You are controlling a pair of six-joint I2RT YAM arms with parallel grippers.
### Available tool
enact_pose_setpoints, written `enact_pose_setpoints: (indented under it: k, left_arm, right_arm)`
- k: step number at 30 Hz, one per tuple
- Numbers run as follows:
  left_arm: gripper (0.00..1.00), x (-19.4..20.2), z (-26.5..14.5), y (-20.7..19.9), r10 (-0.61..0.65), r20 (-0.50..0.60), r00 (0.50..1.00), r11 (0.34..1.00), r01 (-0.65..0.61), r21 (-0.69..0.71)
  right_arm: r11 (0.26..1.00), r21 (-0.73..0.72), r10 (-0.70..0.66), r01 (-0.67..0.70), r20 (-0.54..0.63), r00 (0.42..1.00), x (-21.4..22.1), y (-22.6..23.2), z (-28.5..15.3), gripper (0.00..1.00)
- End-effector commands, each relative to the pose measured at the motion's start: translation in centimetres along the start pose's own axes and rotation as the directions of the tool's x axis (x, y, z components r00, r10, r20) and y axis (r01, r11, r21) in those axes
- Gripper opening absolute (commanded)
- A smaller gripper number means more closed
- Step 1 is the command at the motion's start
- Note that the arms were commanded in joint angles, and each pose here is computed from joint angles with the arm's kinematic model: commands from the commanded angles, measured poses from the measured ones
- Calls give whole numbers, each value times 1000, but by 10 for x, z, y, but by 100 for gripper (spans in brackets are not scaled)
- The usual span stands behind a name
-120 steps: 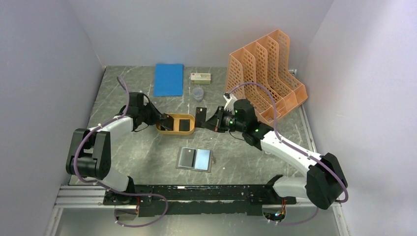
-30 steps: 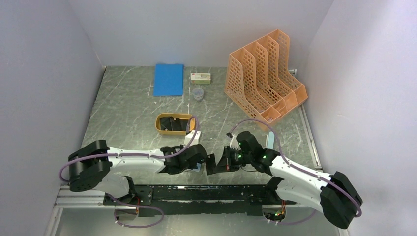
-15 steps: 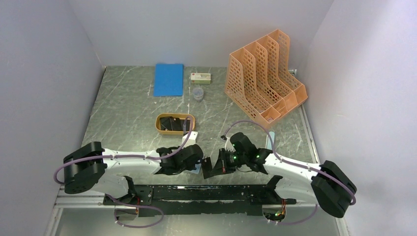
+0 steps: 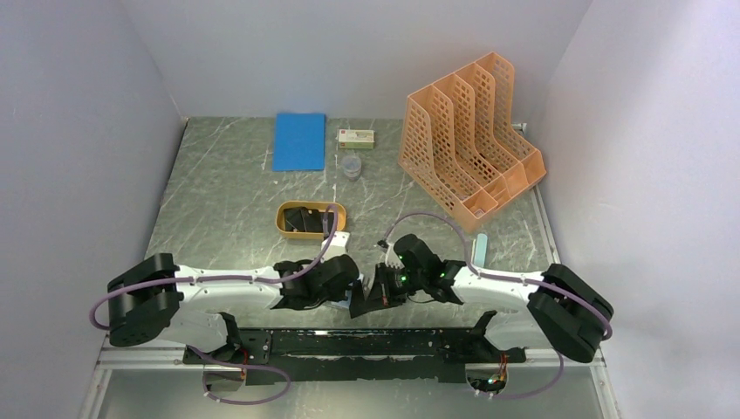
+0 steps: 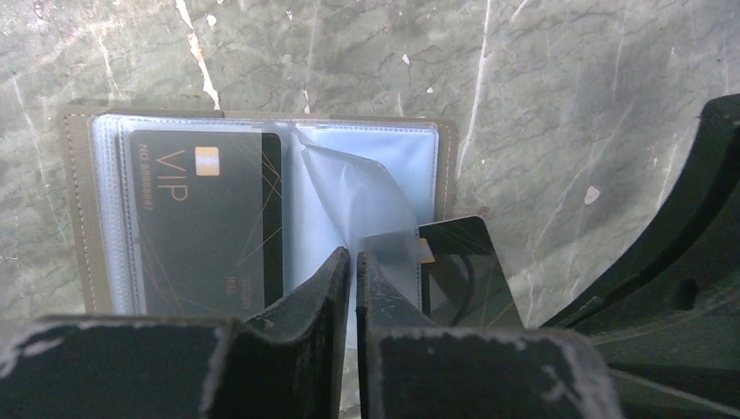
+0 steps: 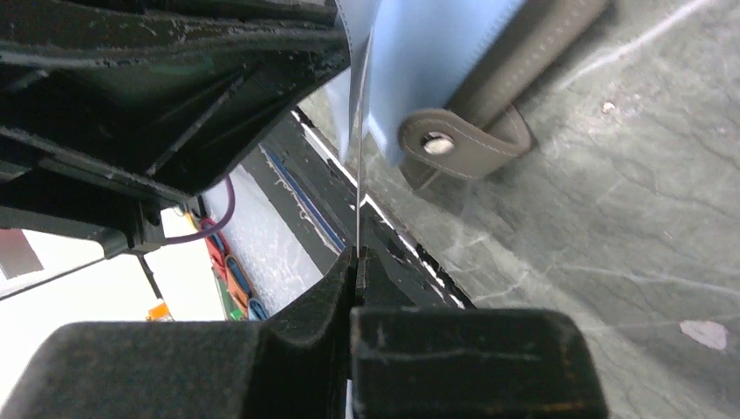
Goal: Put the credit cards into the card holder
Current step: Turn over the card slot in the card holder.
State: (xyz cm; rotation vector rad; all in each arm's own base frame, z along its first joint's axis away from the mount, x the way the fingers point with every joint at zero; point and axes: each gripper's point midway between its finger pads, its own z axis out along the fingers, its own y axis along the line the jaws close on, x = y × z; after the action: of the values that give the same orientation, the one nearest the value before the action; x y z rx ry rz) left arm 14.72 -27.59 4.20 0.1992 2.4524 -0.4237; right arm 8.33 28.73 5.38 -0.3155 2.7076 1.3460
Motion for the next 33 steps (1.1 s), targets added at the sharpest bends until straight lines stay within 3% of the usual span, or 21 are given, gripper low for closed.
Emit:
enact_pose_setpoints:
  k: [1, 2, 5, 13, 22, 28, 33]
  left_arm:
    - [20, -19, -13, -14, -19, 26, 999, 999, 18, 37]
    - [29, -22, -17, -14, -15, 29, 999, 999, 13, 39]
    - [42, -33, -29, -16, -5, 43, 999, 999, 3, 43]
    - [48, -49, -58, -1, -26, 95, 995, 999, 24, 28]
    - [42, -42, -36, 35, -12, 120, 993, 997, 22, -79]
    - [31, -30, 2, 79, -79, 50, 996, 976, 87, -202]
    - [28, -29, 4, 94, -124, 58, 991, 962, 134, -239]
  right_arm:
    - [997, -54, -46, 49, 42, 998, -16, 21, 5, 0]
    - [997, -57, -48, 50, 42, 998, -18, 22, 6, 0]
    - [997, -62, -52, 55, 40, 998, -21, 25, 11, 0]
    - [996, -61, -63, 65, 36, 997, -33, 31, 26, 0]
    - [996, -65, -61, 62, 15, 998, -41, 34, 44, 0]
    - [996, -30, -78, 78, 29, 997, -35, 31, 27, 0]
    - [999, -9, -52, 53, 63, 997, -29, 23, 13, 0]
